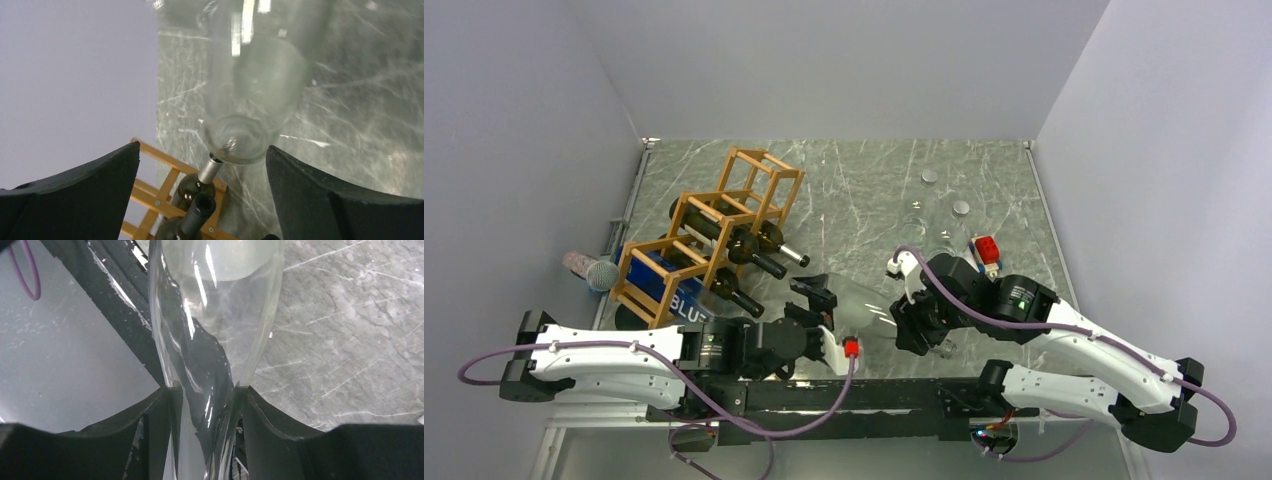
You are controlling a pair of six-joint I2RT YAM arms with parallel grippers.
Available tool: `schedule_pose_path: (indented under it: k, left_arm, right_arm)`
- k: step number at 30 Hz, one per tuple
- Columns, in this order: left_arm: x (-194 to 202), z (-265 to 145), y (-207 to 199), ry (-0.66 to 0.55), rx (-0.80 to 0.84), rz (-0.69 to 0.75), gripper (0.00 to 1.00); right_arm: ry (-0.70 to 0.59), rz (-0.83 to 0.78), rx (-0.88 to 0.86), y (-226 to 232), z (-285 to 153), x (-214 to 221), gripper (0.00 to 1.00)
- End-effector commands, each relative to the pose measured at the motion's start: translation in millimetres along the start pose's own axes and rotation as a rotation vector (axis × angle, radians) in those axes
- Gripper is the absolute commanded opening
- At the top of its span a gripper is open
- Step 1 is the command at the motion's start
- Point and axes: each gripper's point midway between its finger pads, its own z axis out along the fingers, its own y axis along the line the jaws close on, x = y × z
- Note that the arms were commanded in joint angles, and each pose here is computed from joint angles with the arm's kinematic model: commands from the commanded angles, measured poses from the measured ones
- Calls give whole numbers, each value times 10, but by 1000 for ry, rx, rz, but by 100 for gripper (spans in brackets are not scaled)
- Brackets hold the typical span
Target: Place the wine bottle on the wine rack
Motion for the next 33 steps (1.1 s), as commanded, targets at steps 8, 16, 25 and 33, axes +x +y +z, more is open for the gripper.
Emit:
schedule_pose_path:
  k: [8, 16, 25, 33]
  left_arm:
    - [-163, -374, 1100, 4, -526, -718, 99]
    - [331, -472, 1489, -34, -746, -1220, 99]
    - [1276, -439, 1892, 179, -906, -1502, 99]
    - [2217, -362, 1920, 318, -911, -1722, 84]
  right_arm:
    - [-370, -14, 108, -151, -87, -931, 0]
    - [-486, 8, 107, -294, -42, -1371, 0]
    - [-572, -21, 36, -346, 112, -1982, 0]
    - [-579, 10, 28, -443, 280, -2177, 0]
